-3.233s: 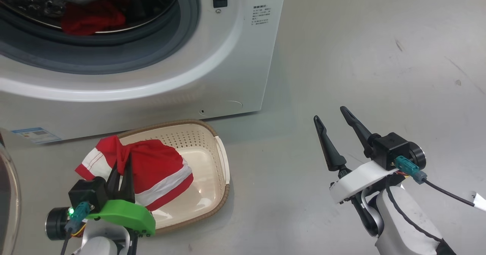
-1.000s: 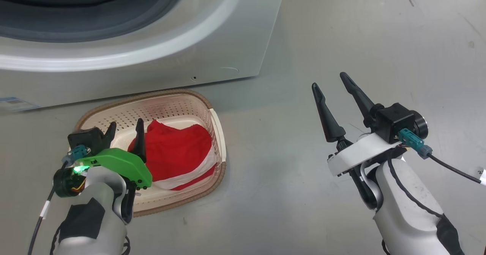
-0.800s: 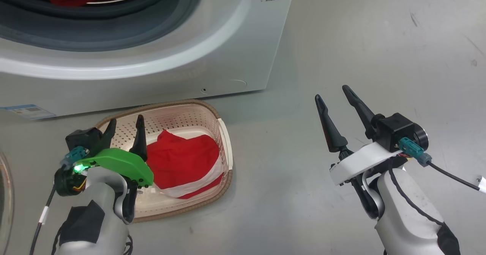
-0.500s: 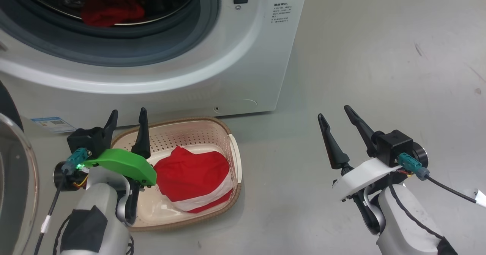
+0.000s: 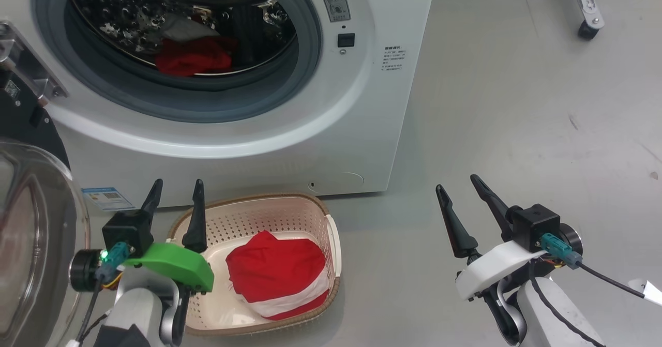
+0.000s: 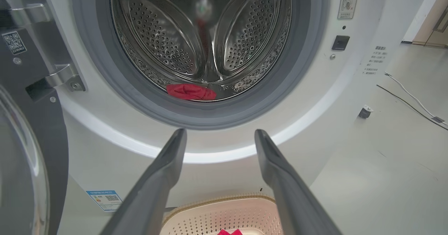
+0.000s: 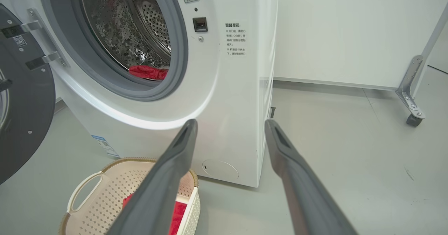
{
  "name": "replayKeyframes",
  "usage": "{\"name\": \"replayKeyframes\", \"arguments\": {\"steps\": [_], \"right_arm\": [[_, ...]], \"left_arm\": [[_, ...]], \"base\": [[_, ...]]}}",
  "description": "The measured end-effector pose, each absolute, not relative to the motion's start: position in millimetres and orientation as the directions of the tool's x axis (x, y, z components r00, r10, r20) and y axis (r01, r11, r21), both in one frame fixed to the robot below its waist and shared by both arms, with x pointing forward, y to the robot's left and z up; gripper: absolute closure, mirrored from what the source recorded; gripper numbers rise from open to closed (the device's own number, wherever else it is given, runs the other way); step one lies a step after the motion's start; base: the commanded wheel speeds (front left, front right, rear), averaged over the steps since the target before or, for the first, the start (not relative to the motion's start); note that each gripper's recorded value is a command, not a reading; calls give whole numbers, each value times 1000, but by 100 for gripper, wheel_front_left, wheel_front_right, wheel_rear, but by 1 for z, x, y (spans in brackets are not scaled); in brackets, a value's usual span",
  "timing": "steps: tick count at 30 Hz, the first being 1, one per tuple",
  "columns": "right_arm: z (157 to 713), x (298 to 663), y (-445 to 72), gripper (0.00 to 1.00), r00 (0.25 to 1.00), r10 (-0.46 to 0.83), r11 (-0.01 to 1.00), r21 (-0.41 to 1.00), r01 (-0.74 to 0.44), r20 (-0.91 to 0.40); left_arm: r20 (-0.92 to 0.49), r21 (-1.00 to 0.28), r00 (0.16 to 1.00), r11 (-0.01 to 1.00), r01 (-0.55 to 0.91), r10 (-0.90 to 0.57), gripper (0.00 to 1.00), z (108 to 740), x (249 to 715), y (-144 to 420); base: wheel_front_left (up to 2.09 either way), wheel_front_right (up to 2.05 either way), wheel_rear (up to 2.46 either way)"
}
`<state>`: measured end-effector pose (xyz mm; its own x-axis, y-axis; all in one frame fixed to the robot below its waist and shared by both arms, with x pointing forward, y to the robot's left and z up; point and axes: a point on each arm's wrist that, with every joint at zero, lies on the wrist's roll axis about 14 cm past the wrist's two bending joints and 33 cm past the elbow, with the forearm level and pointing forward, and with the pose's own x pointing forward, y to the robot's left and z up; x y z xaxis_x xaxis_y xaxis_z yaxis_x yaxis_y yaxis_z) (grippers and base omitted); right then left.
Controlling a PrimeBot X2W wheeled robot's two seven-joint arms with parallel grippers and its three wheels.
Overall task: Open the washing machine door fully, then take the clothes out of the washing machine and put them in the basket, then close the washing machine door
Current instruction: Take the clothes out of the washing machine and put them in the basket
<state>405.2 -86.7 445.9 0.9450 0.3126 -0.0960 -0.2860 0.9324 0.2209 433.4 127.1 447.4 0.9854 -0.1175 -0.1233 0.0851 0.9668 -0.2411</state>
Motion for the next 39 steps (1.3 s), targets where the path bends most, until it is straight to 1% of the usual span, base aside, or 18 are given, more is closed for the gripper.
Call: {"name": "replayKeyframes", "arguments": {"steps": [20,39], "right_arm": [[458,370,-91,0,954,290,934,240,-265,-73],[464,363,-91,0,958,282,935,237,-262,-55]], "left_arm": [[-129,-228,990,974,20,-50,0,447,367,143],[-105,-237,993,971,30,-57,0,453,349,139]], "base": [[0,0,0],[0,0,0]]}}
